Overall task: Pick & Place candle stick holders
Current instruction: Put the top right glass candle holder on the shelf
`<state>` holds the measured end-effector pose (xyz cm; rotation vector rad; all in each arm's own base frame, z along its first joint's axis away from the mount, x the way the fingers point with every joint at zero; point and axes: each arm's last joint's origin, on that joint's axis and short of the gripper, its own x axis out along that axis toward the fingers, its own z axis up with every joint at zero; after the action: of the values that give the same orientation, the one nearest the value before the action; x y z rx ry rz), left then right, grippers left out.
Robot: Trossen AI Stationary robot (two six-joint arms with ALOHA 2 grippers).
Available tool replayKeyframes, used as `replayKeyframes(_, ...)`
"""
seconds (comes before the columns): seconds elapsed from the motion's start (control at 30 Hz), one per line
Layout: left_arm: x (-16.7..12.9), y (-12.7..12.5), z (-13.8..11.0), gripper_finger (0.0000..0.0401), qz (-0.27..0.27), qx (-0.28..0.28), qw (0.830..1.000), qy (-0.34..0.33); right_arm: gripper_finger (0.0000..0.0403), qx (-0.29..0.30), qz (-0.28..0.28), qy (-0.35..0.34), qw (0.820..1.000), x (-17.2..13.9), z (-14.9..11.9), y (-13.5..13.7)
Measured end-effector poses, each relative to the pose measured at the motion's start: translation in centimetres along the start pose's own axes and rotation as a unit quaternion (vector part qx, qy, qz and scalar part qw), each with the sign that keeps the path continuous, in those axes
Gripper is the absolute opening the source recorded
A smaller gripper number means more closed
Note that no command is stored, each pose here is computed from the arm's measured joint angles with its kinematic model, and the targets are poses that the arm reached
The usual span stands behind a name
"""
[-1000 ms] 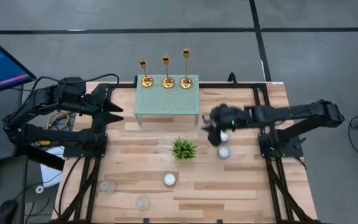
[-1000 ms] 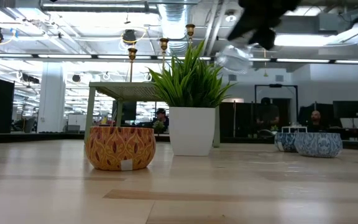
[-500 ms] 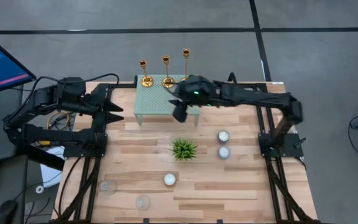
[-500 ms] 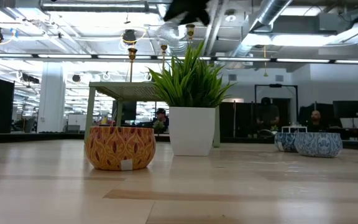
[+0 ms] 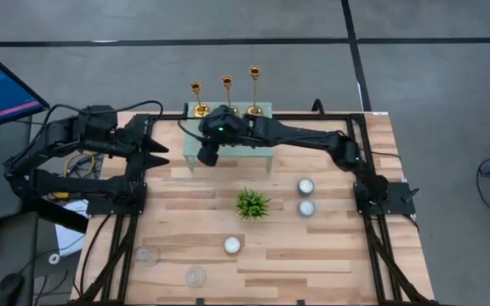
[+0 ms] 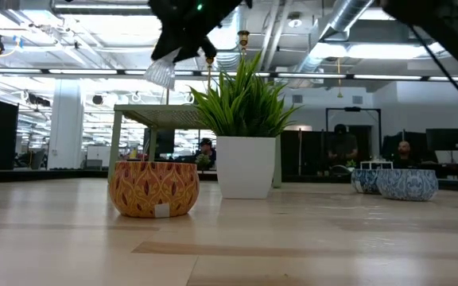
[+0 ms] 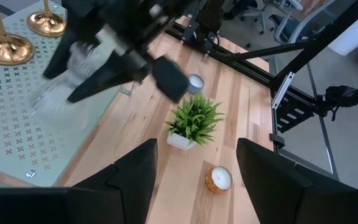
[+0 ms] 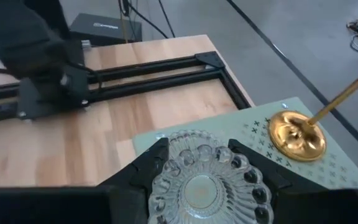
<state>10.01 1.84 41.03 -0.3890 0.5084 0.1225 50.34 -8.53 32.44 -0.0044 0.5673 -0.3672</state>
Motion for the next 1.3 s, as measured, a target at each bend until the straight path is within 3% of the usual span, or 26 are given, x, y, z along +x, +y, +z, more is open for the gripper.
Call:
replayKeyframes(0.23, 0.0, 0.0, 0.0, 0.0221, 0.0, -0.002, 1.0, 0.0, 0.014, -0.037, -0.044, 0.004, 0.998, 2.3, -0.5, -0.6)
replayKeyframes(0.93, 0.0, 0.0, 0.1, 0.0221, -0.002, -0.003, 1.0, -0.006, 0.0144, -0.025, -0.047, 0.023, 0.998, 2.7, -0.9, -3.1)
replayKeyframes(1.3, 0.0, -0.1, 0.2, 0.0221, -0.002, -0.002, 1.0, -0.009, 0.0148, -0.034, -0.036, 0.037, 0.998, 3.9, -1.7, -3.0)
